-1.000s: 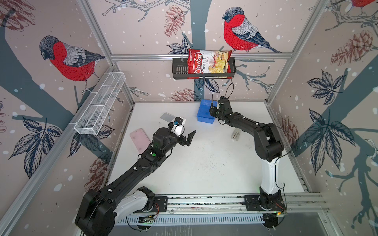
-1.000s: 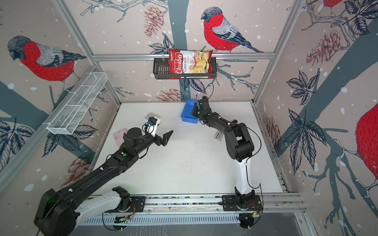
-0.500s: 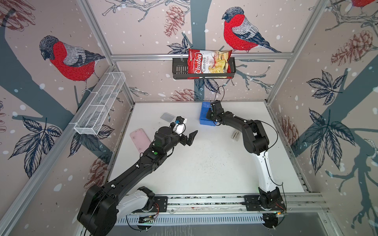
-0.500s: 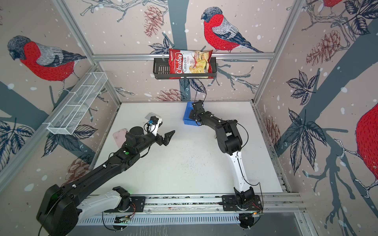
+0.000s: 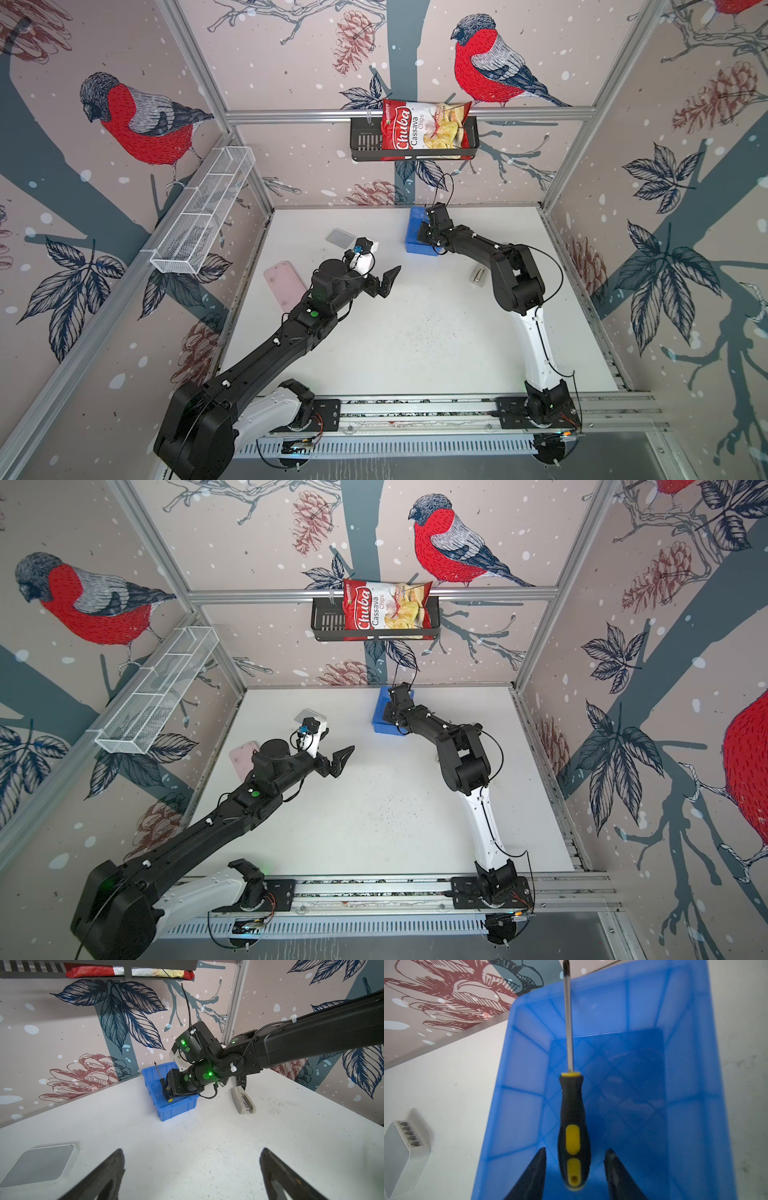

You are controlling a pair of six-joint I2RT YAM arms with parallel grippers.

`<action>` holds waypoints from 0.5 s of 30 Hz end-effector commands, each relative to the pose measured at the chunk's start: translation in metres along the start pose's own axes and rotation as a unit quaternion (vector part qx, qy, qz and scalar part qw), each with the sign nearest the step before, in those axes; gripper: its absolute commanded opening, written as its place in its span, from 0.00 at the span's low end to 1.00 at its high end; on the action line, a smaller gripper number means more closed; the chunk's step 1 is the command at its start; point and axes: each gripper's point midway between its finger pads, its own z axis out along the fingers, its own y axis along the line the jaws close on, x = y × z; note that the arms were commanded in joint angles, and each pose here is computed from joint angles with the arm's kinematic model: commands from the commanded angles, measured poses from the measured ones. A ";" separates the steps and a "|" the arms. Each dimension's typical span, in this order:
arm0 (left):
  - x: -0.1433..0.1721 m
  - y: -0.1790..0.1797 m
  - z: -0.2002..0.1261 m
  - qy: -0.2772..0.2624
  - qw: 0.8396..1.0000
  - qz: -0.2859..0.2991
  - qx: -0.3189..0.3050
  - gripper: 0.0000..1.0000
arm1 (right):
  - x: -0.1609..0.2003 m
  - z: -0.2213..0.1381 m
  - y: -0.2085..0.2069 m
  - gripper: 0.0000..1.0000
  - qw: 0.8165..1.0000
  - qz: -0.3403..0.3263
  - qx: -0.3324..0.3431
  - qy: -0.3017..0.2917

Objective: Put the screwdriver in the bin
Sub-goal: Place the screwdriver into the bin.

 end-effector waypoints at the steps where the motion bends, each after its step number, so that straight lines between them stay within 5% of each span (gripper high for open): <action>1: -0.010 -0.001 0.001 -0.019 1.000 -0.002 0.005 0.99 | -0.016 -0.017 0.014 0.56 1.000 -0.014 -0.022 -0.016; 15: -0.011 0.003 -0.001 -0.035 0.999 -0.004 -0.008 0.99 | -0.051 -0.117 0.033 0.86 0.990 -0.030 -0.085 -0.107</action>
